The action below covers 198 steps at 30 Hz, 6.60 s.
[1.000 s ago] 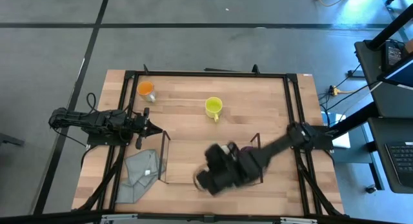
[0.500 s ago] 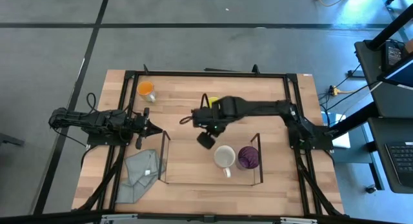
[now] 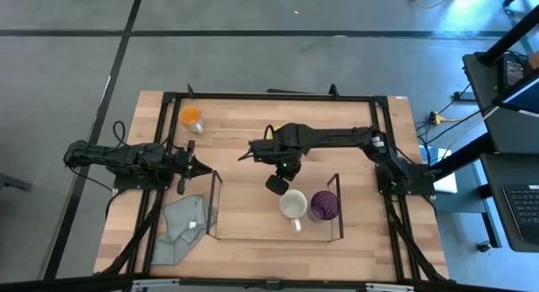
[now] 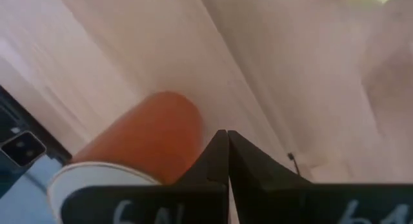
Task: Stack small to large cups/mugs on shelf
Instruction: Put the orange mug on the shelf, then adjust the yellow mug
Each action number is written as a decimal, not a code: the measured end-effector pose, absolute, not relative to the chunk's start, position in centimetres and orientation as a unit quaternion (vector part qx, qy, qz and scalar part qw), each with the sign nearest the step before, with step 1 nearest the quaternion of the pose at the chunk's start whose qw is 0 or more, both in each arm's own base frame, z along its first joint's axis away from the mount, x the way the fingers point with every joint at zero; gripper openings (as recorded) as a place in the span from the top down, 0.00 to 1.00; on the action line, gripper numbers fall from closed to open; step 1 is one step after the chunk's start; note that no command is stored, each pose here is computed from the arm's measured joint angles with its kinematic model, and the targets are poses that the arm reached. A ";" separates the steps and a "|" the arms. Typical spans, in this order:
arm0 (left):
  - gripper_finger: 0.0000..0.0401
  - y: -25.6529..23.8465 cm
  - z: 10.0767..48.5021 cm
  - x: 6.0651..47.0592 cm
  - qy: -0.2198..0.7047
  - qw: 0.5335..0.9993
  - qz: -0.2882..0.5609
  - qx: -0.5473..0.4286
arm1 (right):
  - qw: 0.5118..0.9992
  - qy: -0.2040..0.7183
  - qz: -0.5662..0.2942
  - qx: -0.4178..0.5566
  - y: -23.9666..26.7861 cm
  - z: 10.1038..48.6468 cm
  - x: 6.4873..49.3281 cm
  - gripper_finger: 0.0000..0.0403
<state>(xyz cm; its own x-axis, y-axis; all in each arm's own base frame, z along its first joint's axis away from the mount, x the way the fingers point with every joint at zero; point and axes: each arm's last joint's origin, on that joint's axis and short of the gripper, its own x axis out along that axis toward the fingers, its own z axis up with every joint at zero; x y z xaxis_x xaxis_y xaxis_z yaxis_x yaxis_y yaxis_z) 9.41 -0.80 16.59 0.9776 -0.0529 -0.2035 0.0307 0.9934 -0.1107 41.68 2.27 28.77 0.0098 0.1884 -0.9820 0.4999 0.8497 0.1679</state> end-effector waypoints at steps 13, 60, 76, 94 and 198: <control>0.94 -0.8 16.6 9.4 0.104 0.993 -0.021 -0.054 | 0.610 0.743 -0.076 0.265 2.7 25.8 41.1 0.99; 0.94 -0.8 16.6 9.4 0.104 0.993 -0.021 -0.054 | 0.786 0.518 -0.107 0.320 -2.8 35.0 42.6 0.99; 0.94 -0.8 16.6 9.4 0.104 0.993 -0.021 -0.054 | 0.897 0.300 -0.061 0.318 -7.3 40.8 43.2 0.87; 0.94 -0.8 16.6 9.4 0.104 0.993 -0.021 -0.053 | 0.947 0.270 -0.045 0.167 -11.1 40.8 43.1 0.85; 1.00 2.0 25.7 3.5 0.116 0.780 0.512 -0.341 | 0.923 0.262 -0.133 0.247 -14.8 45.3 36.1 0.85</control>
<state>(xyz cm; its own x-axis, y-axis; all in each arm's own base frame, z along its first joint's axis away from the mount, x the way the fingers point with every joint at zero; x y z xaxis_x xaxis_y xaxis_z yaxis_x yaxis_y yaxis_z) 3.45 2.00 25.67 0.4492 0.7198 -0.5293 -0.8773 0.2433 -0.4136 36.07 -14.78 45.25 0.8271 -0.1169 -0.5497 0.3753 0.8429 0.3855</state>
